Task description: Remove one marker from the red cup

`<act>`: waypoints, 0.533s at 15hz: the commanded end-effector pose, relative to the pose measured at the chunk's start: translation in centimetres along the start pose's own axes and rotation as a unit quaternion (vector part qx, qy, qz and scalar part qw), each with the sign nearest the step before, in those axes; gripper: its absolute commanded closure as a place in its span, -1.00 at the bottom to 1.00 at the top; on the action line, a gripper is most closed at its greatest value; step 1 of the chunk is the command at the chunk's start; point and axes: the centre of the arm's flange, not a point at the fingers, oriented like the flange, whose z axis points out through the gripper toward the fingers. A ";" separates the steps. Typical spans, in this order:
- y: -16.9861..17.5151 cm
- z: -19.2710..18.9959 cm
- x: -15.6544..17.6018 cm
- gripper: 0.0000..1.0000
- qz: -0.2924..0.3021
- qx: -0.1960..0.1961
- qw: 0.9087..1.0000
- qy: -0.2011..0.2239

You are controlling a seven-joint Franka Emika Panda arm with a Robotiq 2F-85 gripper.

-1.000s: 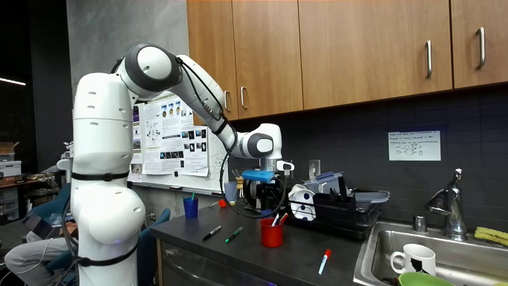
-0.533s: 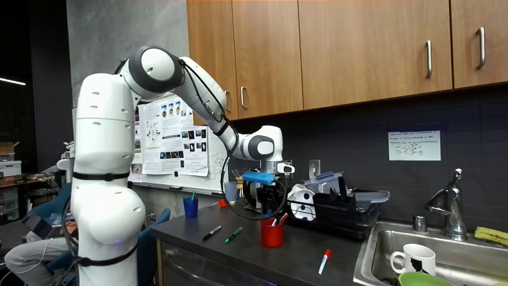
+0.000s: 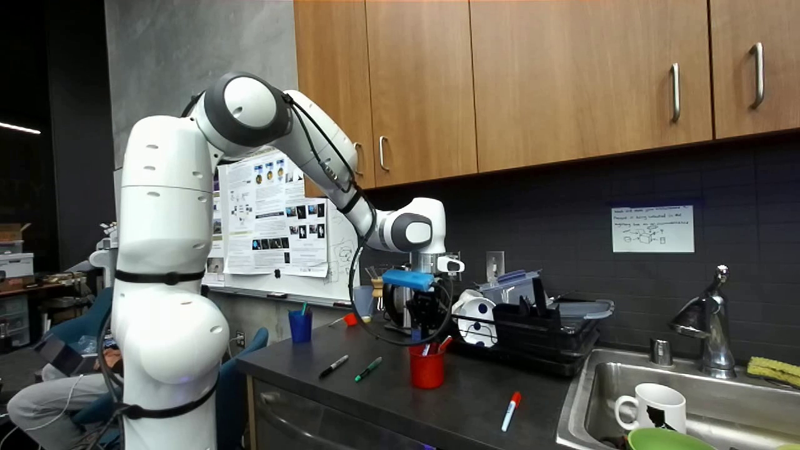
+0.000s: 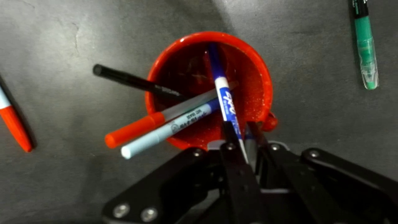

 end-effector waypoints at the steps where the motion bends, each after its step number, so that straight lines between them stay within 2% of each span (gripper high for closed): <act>1: 0.0 -0.5 0.3 0.95 -0.007 0.006 1.000 0.000; 8: 0.1 -2.0 -0.2 0.94 -0.011 0.000 1.000 0.007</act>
